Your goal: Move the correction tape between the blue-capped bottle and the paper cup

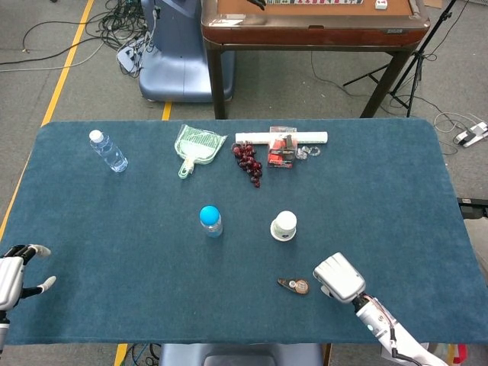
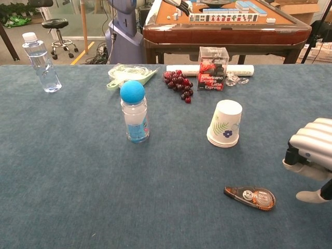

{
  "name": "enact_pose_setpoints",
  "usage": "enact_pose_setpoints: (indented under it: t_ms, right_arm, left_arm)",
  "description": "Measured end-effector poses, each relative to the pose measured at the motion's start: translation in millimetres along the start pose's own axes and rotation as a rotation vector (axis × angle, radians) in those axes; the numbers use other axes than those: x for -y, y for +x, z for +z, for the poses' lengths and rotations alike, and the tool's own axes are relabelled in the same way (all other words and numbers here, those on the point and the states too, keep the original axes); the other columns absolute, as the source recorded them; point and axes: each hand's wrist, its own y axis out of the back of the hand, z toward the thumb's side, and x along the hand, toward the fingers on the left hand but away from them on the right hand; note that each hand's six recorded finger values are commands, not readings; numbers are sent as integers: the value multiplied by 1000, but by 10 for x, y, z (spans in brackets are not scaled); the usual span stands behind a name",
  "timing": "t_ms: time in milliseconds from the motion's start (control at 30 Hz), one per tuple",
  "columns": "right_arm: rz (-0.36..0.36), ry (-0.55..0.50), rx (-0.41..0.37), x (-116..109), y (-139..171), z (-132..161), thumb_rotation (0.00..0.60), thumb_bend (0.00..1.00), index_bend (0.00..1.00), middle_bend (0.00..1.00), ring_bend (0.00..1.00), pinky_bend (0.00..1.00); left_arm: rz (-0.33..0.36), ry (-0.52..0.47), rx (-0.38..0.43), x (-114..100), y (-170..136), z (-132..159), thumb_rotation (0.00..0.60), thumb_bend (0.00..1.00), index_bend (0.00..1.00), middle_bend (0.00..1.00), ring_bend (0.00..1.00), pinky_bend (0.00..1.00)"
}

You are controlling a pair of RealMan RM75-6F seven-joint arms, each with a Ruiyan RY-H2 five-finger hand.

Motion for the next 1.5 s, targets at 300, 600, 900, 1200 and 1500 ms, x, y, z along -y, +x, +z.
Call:
enact_pose_setpoints:
  t_ms: [300, 600, 900, 1200, 1500]
  right_arm:
    - [8, -9, -23, 71, -38, 104, 600, 0, 1000, 1000, 1000, 1000]
    - [6, -20, -38, 118, -152, 205, 600, 0, 1000, 1000, 1000, 1000]
    - [-11, -48, -55, 117, -282, 308, 600, 0, 1000, 1000, 1000, 1000]
    - [-36, -60, -55, 84, -375, 331, 600, 0, 1000, 1000, 1000, 1000]
    - [-58, -61, -64, 81, -526, 365, 600, 0, 1000, 1000, 1000, 1000]
  left_arm:
    - [0, -2, 0, -2, -2, 1, 600, 93, 427, 432, 333, 504]
    - [-9, 1, 4, 18, -3, 12, 600, 93, 427, 432, 333, 504]
    - [-9, -1, 2, 8, -7, 7, 600, 93, 427, 432, 333, 504]
    - [-10, -4, 2, 8, -6, 8, 600, 94, 427, 432, 333, 504]
    - [-12, -5, 2, 10, -5, 7, 600, 93, 427, 432, 333, 504]
